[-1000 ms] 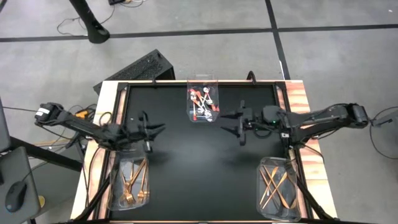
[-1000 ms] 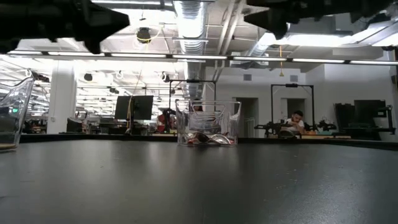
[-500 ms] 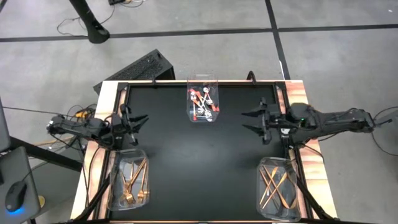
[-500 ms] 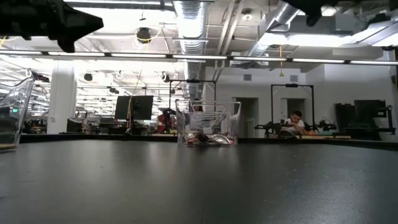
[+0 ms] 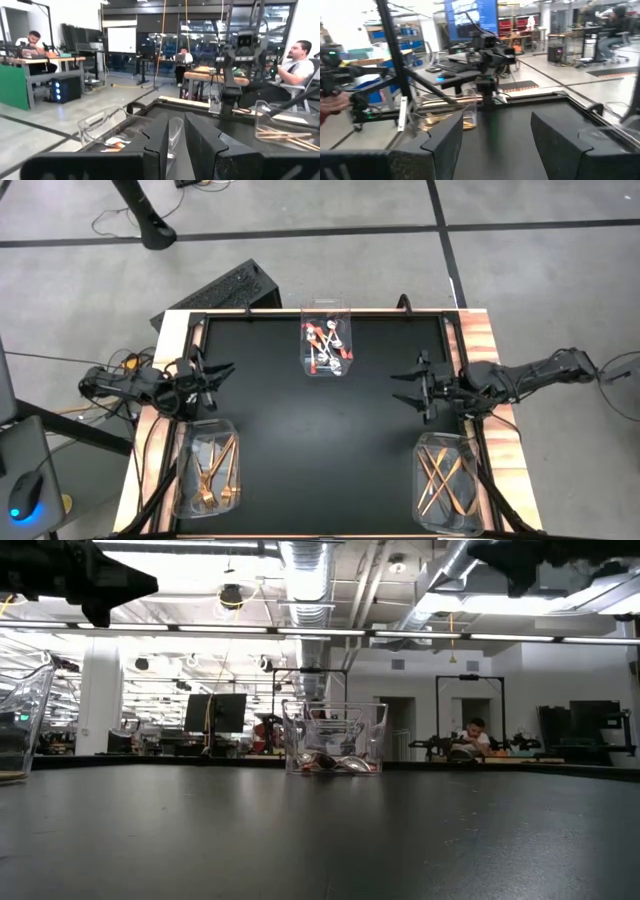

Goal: Sort silverware by color (type)
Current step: Return to Home Position

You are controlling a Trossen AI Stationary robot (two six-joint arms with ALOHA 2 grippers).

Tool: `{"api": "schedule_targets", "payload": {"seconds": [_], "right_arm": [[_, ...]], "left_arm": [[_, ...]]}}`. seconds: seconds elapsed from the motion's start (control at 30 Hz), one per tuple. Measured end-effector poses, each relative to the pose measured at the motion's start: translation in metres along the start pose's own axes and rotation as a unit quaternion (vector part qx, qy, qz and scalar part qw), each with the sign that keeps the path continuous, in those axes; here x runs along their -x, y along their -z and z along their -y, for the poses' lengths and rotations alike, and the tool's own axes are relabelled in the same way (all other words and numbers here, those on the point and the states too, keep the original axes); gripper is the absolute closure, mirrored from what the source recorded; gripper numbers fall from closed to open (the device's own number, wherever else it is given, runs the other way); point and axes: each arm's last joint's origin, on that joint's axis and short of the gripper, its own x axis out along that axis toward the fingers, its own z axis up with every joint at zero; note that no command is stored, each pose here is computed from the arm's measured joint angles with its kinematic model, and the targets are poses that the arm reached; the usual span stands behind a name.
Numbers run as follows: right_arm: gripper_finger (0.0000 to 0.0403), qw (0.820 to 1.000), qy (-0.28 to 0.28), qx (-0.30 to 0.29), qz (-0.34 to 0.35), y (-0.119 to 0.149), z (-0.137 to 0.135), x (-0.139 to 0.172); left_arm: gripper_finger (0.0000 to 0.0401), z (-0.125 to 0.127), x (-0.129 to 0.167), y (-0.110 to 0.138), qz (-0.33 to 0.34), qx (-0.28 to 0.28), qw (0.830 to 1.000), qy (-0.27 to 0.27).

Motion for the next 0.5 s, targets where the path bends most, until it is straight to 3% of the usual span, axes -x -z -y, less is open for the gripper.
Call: {"api": "schedule_targets", "payload": {"seconds": [0.17, 0.5], "right_arm": [[0.0149, 1.000, 0.008, -0.003, 0.010, 0.016, 0.005, 0.011], [0.0149, 0.999, 0.009, -0.002, 0.037, 0.014, 0.017, 0.053]], "left_arm": [[0.0349, 0.000, 0.000, 0.000, 0.001, -0.004, 1.000, -0.009], [0.0349, -0.001, 0.000, 0.000, 0.001, -0.005, 1.000, -0.019]]}}
